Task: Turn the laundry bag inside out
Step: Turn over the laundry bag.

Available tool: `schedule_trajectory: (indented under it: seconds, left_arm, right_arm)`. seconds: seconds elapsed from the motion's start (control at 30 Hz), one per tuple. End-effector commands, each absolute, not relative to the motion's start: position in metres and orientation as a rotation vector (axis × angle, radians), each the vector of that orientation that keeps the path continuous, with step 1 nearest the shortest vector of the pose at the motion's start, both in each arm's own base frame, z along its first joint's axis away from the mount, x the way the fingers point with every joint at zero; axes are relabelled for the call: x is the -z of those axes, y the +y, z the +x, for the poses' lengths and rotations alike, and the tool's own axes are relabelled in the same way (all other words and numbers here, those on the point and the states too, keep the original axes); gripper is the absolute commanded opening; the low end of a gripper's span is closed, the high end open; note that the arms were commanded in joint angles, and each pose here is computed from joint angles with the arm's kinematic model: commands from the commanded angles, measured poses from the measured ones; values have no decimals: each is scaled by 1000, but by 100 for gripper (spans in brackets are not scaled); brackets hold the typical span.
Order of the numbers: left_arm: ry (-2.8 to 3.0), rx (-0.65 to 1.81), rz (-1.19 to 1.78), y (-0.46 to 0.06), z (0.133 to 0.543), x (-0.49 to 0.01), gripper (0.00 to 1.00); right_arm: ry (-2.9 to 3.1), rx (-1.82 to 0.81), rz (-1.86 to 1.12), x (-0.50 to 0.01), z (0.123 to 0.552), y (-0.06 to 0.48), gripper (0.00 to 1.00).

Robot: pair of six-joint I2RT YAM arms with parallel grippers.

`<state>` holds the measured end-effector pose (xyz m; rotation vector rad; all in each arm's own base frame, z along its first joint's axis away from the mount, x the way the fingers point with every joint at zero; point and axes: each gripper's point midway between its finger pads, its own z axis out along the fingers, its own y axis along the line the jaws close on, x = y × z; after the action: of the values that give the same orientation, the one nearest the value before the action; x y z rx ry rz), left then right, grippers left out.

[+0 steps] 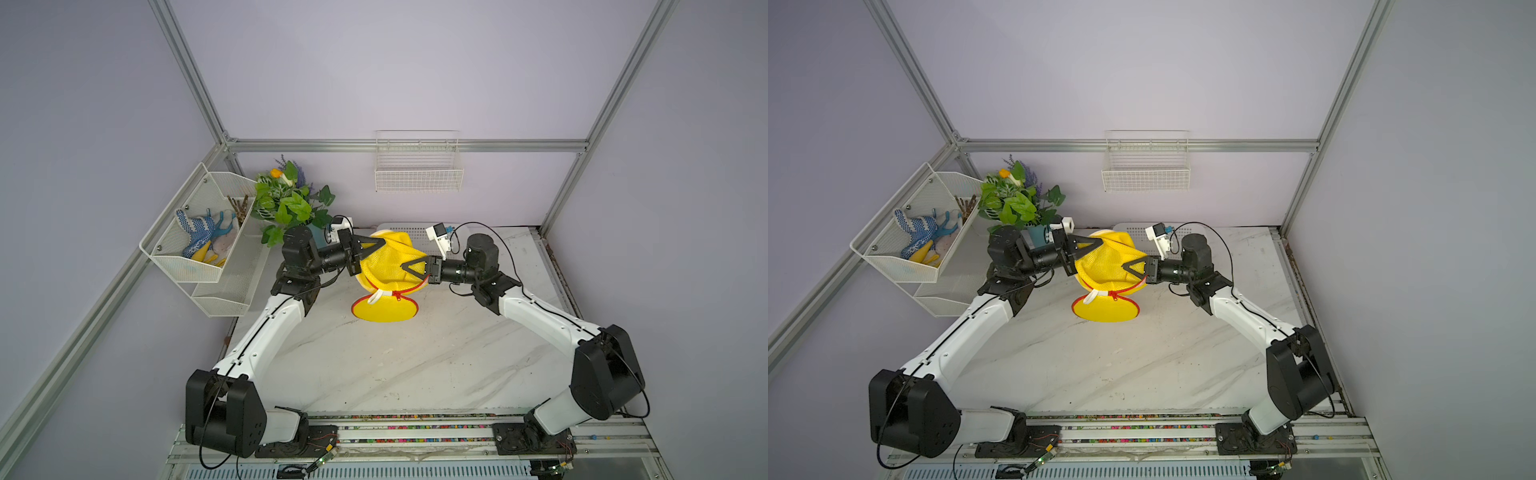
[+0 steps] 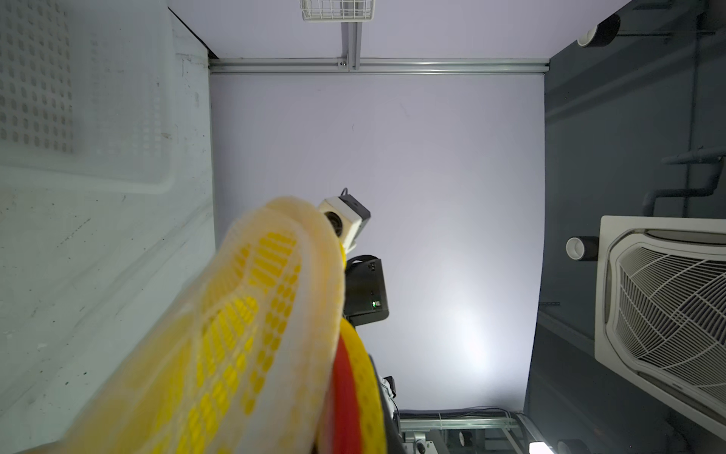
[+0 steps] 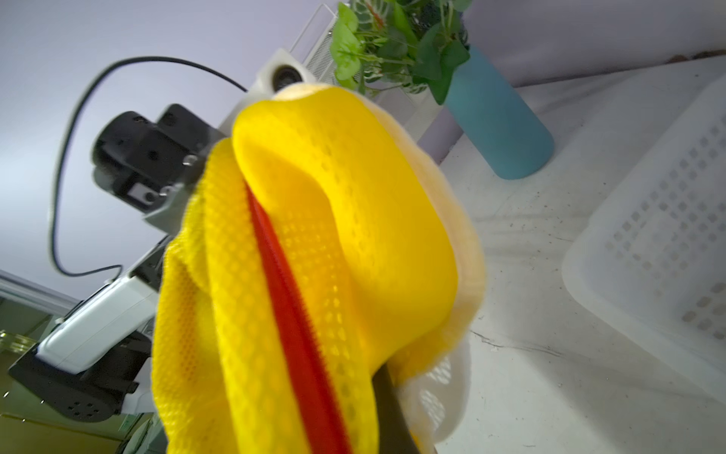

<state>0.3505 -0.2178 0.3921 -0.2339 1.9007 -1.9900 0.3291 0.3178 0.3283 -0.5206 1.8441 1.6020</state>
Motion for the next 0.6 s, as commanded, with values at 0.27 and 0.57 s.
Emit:
schedule_trajectory:
  seconds: [0.27, 0.57]
  left_arm:
    - [1856, 1887, -185, -218, 404, -380, 0]
    - [1803, 1875, -100, -220, 408, -418, 0]
  right_arm:
    - [1918, -1928, -667, -386, 249, 310, 0]
    - [1898, -1960, -768, -388, 228, 314, 0]
